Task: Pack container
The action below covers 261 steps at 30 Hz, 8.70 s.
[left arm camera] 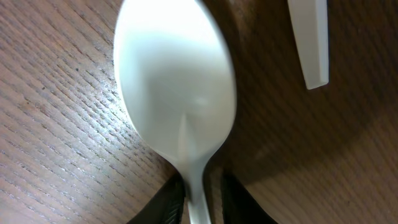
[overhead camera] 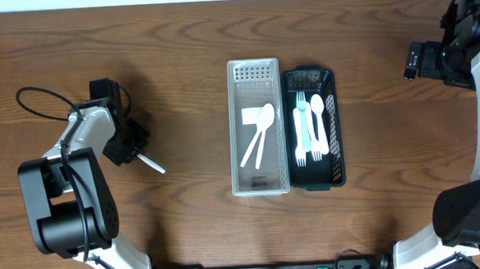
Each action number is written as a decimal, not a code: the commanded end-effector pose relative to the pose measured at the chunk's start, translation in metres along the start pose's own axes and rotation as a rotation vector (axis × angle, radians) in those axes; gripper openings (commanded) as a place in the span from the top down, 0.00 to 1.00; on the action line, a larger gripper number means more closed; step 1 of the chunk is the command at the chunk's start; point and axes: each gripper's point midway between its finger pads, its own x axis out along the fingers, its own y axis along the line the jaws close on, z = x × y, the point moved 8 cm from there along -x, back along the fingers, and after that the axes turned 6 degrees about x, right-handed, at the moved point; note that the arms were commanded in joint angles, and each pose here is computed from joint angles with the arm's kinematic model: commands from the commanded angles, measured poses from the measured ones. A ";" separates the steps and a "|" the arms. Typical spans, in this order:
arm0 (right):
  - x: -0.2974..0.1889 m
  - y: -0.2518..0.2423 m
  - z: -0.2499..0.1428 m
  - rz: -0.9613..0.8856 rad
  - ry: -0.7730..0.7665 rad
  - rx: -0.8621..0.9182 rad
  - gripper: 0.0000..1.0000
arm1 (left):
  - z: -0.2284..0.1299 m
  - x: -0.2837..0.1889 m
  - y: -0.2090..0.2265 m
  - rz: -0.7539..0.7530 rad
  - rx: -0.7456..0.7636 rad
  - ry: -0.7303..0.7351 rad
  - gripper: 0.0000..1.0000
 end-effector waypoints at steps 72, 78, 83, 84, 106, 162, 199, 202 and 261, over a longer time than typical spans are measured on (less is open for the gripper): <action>-0.001 -0.002 -0.002 -0.002 0.008 -0.011 0.01 | 0.065 -0.195 -0.050 -0.146 0.042 -0.573 0.21; -0.001 -0.002 -0.002 -0.002 0.007 -0.012 0.01 | 0.104 -0.121 -0.014 -0.163 -0.211 -0.335 0.25; -0.001 -0.002 -0.002 -0.007 0.006 -0.023 0.01 | 0.112 -0.063 0.001 -0.083 -0.301 -0.183 0.25; -0.001 -0.003 -0.002 -0.010 0.006 -0.022 0.01 | 0.112 -0.053 0.001 -0.071 -0.302 -0.163 0.25; -0.001 -0.002 0.000 -0.008 -0.004 -0.040 0.01 | 0.104 0.016 0.004 0.018 -0.291 0.002 0.70; -0.001 -0.001 0.000 0.005 -0.008 -0.039 0.01 | -0.167 -0.071 -0.238 -0.171 1.180 -0.139 0.89; -0.049 0.078 0.088 0.263 -0.671 -0.138 0.01 | 0.038 -0.265 -0.130 -0.291 0.747 -1.036 0.02; -0.050 0.061 0.074 0.227 -0.602 -0.144 0.01 | 0.019 -0.268 -0.113 -0.312 0.746 -1.064 0.02; -0.010 -0.037 -0.268 0.236 -0.735 -0.152 0.01 | -0.171 -0.132 0.070 -0.253 0.781 -0.870 0.02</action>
